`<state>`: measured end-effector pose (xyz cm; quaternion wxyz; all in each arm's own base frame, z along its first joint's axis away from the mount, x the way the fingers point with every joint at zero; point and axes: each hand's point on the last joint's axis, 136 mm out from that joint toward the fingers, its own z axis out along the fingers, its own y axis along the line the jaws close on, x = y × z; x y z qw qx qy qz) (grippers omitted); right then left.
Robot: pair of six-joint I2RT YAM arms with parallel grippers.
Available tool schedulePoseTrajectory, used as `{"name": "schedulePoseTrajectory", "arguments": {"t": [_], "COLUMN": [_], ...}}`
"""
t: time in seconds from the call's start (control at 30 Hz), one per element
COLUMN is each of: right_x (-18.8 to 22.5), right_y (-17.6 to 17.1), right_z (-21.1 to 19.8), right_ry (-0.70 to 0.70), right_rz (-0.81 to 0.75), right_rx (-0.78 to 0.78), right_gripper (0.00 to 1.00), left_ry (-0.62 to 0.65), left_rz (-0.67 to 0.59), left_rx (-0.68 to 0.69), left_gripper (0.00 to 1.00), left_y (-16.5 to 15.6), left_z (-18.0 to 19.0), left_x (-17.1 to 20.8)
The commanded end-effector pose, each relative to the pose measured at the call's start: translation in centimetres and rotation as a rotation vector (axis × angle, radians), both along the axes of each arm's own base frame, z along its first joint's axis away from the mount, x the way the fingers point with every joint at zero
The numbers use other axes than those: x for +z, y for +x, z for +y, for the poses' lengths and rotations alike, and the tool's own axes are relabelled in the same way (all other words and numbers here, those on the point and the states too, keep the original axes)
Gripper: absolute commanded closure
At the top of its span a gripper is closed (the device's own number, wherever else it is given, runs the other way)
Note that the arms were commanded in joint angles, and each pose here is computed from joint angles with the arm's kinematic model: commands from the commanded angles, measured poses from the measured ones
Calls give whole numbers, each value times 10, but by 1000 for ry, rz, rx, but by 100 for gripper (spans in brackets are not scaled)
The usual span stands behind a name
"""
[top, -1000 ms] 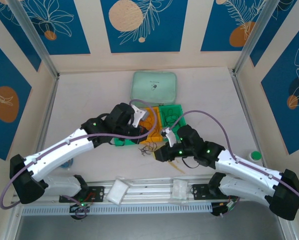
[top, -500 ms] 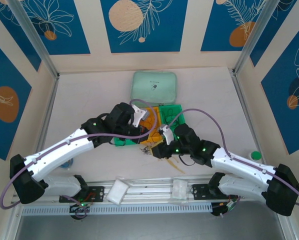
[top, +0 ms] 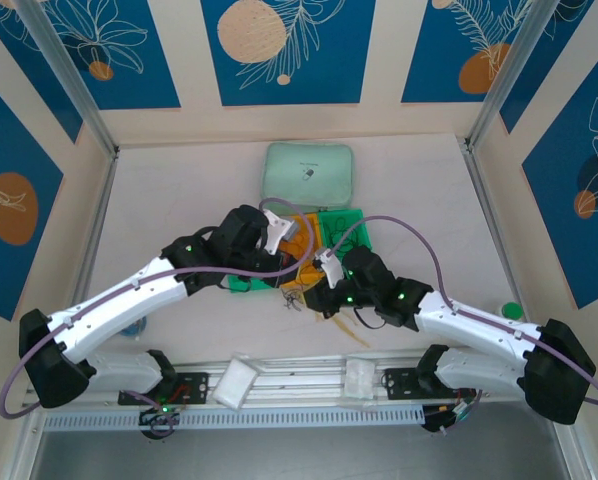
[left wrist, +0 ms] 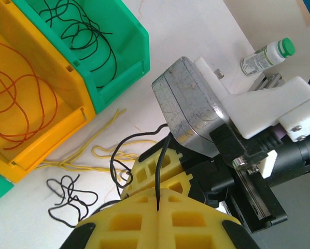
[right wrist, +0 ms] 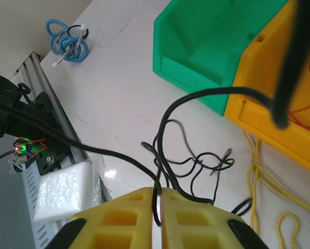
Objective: Untangle the cables
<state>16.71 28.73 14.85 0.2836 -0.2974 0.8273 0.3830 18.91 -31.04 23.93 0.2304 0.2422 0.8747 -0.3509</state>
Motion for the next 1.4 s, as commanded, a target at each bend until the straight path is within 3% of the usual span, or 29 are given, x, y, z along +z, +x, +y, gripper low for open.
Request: {"name": "schedulePoseTrajectory", "arguments": {"t": [0.0, 0.23, 1.07, 1.37], "right_x": [-2, -35, -100, -97], "right_y": [-9, -15, -13, -10], "right_z": [-2, -25, -70, -79], "right_ry": [-20, -133, -258, -268], "right_rz": [25, 148, 538, 554], "right_rx": [31, -20, -206, -248], "right_gripper": [91, 91, 92, 93], "left_ry": [-30, -56, -43, -19], "left_rz": [-61, -156, -338, -390], "left_rx": [43, 94, 161, 185], "left_gripper": [98, 98, 96, 95], "left_y": [8, 26, 32, 26], "left_z": [6, 13, 52, 73], "left_x": [17, 45, 117, 137]}}
